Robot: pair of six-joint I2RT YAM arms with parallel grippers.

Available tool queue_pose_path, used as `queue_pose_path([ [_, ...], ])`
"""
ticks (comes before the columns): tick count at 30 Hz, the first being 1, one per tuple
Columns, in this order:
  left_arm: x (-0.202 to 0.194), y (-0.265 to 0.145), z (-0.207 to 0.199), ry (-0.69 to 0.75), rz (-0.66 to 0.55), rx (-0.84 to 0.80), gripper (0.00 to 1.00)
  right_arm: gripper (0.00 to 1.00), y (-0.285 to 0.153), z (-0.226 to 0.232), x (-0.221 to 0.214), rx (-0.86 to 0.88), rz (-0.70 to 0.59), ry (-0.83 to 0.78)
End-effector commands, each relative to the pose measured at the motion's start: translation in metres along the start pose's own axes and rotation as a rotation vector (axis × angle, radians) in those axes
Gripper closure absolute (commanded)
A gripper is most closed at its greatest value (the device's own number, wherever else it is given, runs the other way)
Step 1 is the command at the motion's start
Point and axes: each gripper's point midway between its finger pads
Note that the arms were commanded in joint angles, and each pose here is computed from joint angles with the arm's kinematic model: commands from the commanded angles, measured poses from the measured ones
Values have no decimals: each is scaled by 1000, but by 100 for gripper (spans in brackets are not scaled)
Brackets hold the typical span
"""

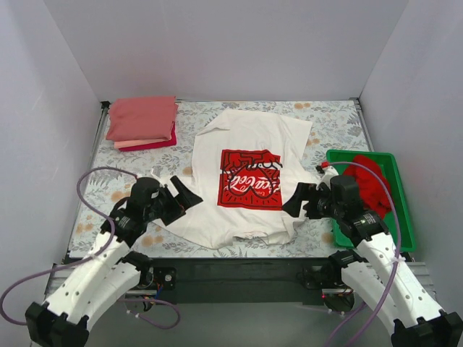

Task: Fold and stack the t-shirts
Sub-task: Flatten the tshirt out

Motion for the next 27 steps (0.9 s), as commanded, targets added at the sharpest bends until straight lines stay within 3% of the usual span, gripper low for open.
queue_pose_path([
  [1,22,25,-18,64,-42,3,11,2,-11,-1,27,-51,-64,-62],
  [6,36,70,-8,54,-30,133,10,2,4,-11,34,-92,-29,-89],
  [12,28,104,38,29,20,307,9,2,38,-26,44,-134,19,-101],
  [22,13,87,107,-45,-22,521,9,2,95,-58,53,-238,112,-96],
  [27,-22,75,122,-53,91,534,9,2,127,-65,53,-224,198,-101],
])
Point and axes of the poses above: each gripper's point midway between its finger pads, its own y axis out along the fingers, its own z axis along the line the jaws close on, x = y × z, and after that the axes turned 6 degrees about -y, right-handed
